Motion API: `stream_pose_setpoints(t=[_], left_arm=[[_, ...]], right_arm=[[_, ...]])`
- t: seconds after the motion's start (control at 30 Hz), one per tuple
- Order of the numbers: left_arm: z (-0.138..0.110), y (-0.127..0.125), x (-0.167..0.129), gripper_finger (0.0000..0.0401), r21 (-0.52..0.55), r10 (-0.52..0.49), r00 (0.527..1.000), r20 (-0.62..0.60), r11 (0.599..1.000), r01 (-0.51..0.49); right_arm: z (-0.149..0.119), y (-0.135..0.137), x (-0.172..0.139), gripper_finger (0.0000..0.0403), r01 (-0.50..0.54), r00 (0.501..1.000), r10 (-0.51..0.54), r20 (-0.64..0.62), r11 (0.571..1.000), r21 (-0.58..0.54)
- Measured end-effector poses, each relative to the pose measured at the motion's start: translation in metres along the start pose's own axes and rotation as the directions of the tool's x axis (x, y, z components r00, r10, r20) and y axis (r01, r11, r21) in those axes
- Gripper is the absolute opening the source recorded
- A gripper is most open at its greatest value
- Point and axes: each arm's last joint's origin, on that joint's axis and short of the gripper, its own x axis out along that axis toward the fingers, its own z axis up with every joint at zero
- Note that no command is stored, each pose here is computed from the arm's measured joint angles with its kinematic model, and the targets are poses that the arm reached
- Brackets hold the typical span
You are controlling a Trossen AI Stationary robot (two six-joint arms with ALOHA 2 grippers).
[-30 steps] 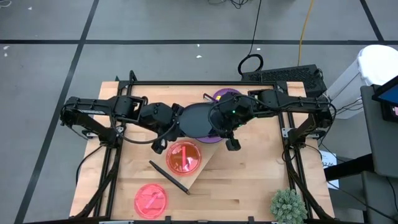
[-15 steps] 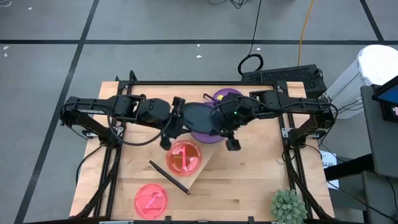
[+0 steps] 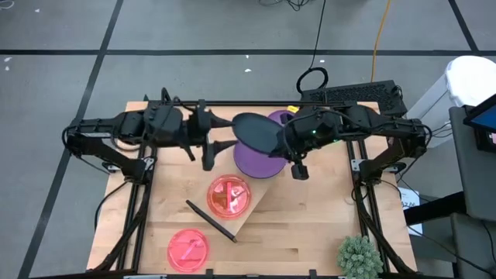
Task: Place and stack plates onto a shelf
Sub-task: Stack the black plate on top of the purple plate on the shelf
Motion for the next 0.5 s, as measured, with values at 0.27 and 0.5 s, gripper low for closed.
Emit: stream_pose_setpoints(t=[0.27,0.5], left_arm=[[-0.009,0.007,-0.014,0.0255,-0.204,0.032,0.994,-0.102,0.978,-0.052],[-0.013,0.013,-0.031,0.0255,-0.285,0.051,0.987,-0.154,0.954,-0.094]], right_arm=[[0.001,0.006,-0.004,0.0000,-0.008,1.000,0.008,0.014,0.999,-0.051],[0.001,0.017,-0.003,0.0000,-0.038,0.999,0.038,0.010,0.998,-0.042]])
